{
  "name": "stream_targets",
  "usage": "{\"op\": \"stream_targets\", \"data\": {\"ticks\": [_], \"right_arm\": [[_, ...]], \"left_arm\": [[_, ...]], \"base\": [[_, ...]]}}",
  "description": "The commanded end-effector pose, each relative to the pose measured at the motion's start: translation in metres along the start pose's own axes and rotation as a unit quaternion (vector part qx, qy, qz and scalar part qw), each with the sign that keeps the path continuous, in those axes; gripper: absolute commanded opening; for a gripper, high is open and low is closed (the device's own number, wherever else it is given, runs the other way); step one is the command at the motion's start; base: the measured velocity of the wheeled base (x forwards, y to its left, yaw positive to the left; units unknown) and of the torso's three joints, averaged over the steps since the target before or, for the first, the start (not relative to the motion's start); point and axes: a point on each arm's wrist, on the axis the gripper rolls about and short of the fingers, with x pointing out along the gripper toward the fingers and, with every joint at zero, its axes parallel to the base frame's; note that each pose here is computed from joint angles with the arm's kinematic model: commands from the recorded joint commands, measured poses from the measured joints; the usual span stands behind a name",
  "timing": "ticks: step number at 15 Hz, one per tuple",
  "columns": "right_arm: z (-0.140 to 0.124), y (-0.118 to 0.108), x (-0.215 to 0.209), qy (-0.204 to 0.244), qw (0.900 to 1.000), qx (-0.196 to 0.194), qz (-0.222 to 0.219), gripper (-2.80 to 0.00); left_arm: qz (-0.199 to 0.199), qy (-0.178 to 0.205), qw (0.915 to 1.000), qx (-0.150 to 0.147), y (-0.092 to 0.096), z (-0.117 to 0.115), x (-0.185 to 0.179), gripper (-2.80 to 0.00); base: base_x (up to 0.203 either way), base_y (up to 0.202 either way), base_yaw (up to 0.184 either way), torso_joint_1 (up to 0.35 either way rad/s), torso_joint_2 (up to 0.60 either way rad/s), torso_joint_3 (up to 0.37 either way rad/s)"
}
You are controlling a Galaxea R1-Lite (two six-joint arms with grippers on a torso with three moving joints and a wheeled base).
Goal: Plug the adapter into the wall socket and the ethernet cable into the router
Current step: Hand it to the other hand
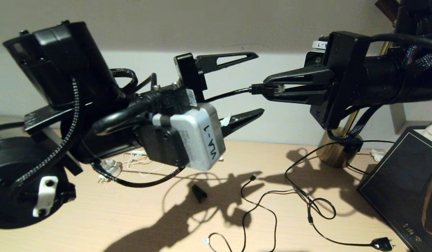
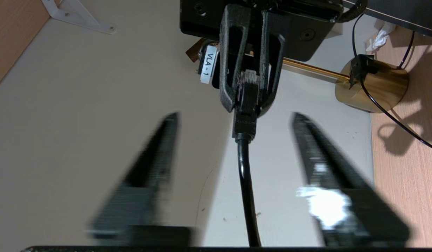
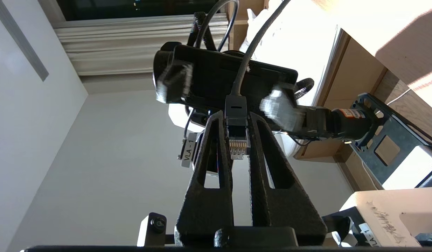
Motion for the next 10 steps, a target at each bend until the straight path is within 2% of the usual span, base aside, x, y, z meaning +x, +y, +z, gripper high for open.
{"op": "stream_targets", "data": {"ticks": [1, 10], "right_arm": [[0.0002, -0.0006, 0.0004, 0.003, 1.0, 0.004, 0.0, -2.8], [0.0026, -0.0039, 0.0027, 0.004, 1.0, 0.009, -0.002, -2.8]], "left_arm": [[0.005, -0.002, 1.0, 0.007, 0.002, 0.0001, 0.0009, -2.8], [0.0, -0.008, 1.0, 0.001, -0.0025, 0.0014, 0.0066, -2.8]], "base": [[0.0, 0.0, 0.0, 0.0, 0.0, 0.0], [0.0, 0.0, 0.0, 0.0, 0.0, 0.0]]}}
